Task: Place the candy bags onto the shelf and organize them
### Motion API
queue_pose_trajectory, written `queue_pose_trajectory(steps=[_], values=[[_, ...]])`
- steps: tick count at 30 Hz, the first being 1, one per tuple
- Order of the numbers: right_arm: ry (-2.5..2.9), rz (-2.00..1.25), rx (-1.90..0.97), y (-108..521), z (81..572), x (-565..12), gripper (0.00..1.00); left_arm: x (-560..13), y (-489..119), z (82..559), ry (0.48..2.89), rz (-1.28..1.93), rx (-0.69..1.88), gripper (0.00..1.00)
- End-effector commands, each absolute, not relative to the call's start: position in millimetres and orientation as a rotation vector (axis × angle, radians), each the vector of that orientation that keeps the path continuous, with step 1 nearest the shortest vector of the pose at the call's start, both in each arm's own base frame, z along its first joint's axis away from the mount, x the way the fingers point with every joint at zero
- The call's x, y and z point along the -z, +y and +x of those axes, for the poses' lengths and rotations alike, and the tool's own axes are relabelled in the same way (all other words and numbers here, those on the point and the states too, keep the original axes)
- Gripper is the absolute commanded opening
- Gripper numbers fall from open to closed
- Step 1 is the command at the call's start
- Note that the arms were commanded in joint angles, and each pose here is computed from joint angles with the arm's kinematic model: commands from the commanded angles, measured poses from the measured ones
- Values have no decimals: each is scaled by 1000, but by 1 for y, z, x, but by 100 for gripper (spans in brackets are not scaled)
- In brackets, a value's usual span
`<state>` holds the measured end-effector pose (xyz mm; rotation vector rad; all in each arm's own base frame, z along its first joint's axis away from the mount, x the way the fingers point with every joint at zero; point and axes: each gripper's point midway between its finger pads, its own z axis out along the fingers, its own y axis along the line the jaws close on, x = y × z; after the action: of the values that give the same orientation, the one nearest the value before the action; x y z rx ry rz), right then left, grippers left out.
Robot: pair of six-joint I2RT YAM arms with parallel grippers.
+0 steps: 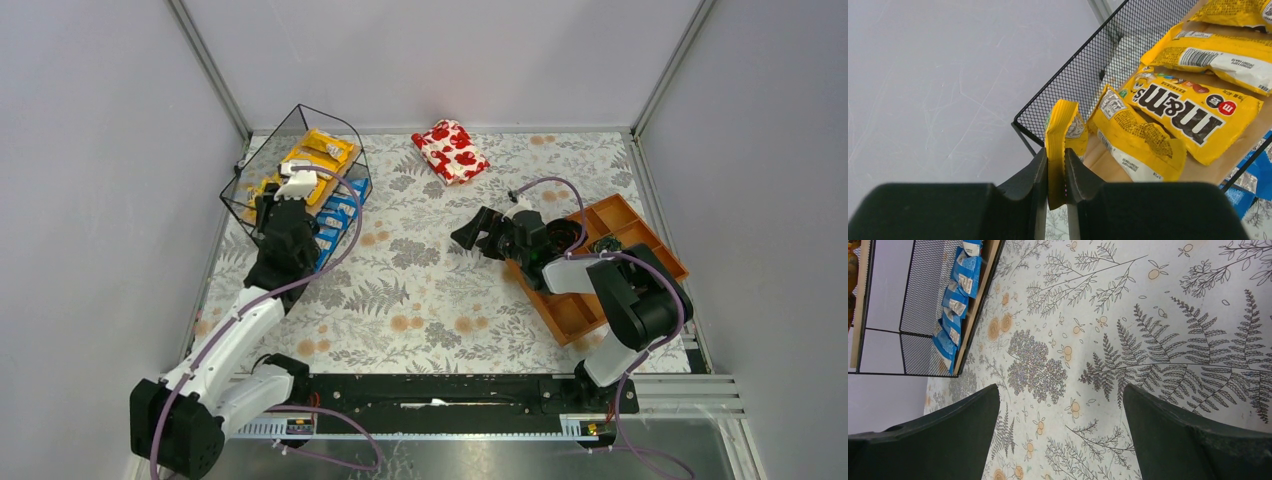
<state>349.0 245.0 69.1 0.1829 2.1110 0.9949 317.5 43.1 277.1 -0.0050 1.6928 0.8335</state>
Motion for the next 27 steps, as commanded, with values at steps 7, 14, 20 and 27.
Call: queue_pose_trajectory(steps=[7,14,20,27], values=[[2059,185,-1048,245,354,-79,100,-279,61,333,1559,-90,-857,19],[2046,198,-1068,243,354,-80,100,-266,58,343,1553,-48,-777,18],[2037,211,-1087,240,353,-81,100,-248,55,347,1624,-55,-720,20],[2035,224,-1101,238,353,-81,100,-240,52,348,1646,-58,-697,27]])
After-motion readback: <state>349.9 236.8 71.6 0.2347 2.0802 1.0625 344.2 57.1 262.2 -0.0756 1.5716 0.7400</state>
